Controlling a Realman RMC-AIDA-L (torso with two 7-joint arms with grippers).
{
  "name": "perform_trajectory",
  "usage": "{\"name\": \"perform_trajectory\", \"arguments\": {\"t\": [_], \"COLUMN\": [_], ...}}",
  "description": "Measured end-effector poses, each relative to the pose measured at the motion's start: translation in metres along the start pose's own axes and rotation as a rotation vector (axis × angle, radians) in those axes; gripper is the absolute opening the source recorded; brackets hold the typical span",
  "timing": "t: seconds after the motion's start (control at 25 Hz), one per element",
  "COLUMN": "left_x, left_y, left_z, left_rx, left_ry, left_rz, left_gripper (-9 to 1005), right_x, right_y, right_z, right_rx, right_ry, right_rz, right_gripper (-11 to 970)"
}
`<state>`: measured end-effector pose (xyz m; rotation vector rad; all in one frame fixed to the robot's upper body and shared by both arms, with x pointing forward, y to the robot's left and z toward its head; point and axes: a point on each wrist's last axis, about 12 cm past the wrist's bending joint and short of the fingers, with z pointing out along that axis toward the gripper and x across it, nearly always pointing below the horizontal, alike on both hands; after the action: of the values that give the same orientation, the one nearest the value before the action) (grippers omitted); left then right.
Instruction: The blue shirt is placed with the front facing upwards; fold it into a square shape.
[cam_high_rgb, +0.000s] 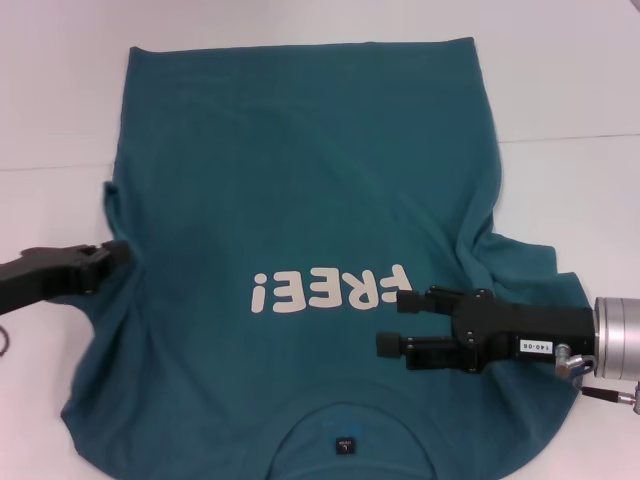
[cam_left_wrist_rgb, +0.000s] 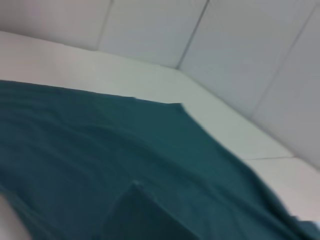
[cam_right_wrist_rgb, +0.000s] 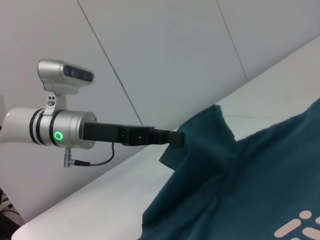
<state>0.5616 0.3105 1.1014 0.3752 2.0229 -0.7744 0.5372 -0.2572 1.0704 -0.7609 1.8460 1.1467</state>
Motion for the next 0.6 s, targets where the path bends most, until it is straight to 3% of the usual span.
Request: {"name": "perform_trajectory", "arguments": {"t": [0.36, 0.6], "left_x": [0.012, 0.016], "left_y": [-0.018, -0.022], "left_z": [0.035, 0.040], "left_rx": [0.118, 0.141], "left_ry": [0.035, 0.041], "left_rz": [-0.080, -0.112], "left_gripper": [15, 59], "right_x": [0.001, 0.001], "right_y": [0.000, 0.000], "right_z": [0.000, 0.001], "right_rx": [0.000, 0.001], "right_ry": [0.005, 0.005], "right_rz": [-0.003, -0.004], "right_gripper": [945, 945]}}
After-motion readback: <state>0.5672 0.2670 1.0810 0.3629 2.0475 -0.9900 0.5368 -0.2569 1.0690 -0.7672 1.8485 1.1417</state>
